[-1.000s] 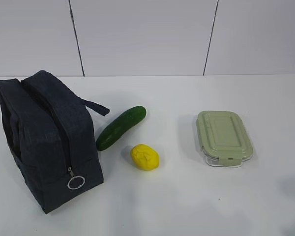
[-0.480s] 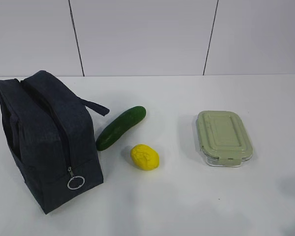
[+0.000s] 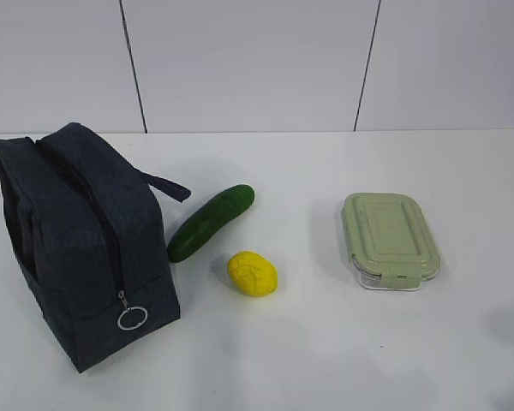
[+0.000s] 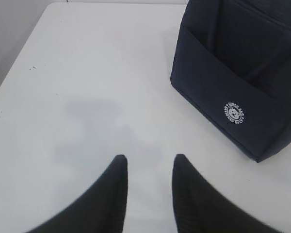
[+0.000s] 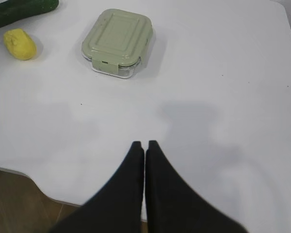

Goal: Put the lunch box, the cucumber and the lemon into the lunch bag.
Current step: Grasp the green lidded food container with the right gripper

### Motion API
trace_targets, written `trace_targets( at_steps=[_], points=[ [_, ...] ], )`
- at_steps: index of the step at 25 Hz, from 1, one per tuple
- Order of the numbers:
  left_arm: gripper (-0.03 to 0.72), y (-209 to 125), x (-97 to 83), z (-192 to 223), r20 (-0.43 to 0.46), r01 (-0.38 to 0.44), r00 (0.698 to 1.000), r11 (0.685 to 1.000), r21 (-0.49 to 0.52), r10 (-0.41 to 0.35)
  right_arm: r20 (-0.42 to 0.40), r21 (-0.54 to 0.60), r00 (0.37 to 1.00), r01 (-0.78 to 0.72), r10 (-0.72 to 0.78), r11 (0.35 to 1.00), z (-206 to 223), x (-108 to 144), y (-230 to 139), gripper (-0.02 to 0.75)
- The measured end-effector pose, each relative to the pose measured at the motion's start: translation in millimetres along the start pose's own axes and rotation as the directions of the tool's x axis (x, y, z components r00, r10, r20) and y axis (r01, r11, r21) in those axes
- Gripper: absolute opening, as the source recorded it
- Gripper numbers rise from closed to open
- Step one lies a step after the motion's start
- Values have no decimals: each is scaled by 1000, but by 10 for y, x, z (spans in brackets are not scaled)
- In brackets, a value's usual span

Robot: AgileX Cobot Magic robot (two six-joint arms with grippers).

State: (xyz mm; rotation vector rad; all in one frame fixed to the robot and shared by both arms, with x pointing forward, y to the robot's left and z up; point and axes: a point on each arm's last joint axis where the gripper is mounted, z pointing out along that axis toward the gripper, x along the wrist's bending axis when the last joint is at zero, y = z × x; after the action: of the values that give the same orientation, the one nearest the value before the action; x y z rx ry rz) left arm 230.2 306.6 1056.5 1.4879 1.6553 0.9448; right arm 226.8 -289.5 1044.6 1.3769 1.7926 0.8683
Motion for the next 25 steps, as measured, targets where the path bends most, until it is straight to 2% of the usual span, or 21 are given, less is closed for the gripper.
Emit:
trace_targets(
  at_steps=[20, 23, 25],
  points=[
    [234, 0, 0, 0, 0, 0, 1000, 1000, 0, 0, -2, 0, 1000, -1, 1, 1000, 0, 1, 0, 13],
    [235, 0, 0, 0, 0, 0, 1000, 1000, 0, 0, -2, 0, 1000, -1, 1, 1000, 0, 1, 0, 104],
    [235, 0, 0, 0, 0, 0, 1000, 1000, 0, 0, -2, 0, 1000, -1, 1, 1000, 0, 1, 0, 192]
  ],
)
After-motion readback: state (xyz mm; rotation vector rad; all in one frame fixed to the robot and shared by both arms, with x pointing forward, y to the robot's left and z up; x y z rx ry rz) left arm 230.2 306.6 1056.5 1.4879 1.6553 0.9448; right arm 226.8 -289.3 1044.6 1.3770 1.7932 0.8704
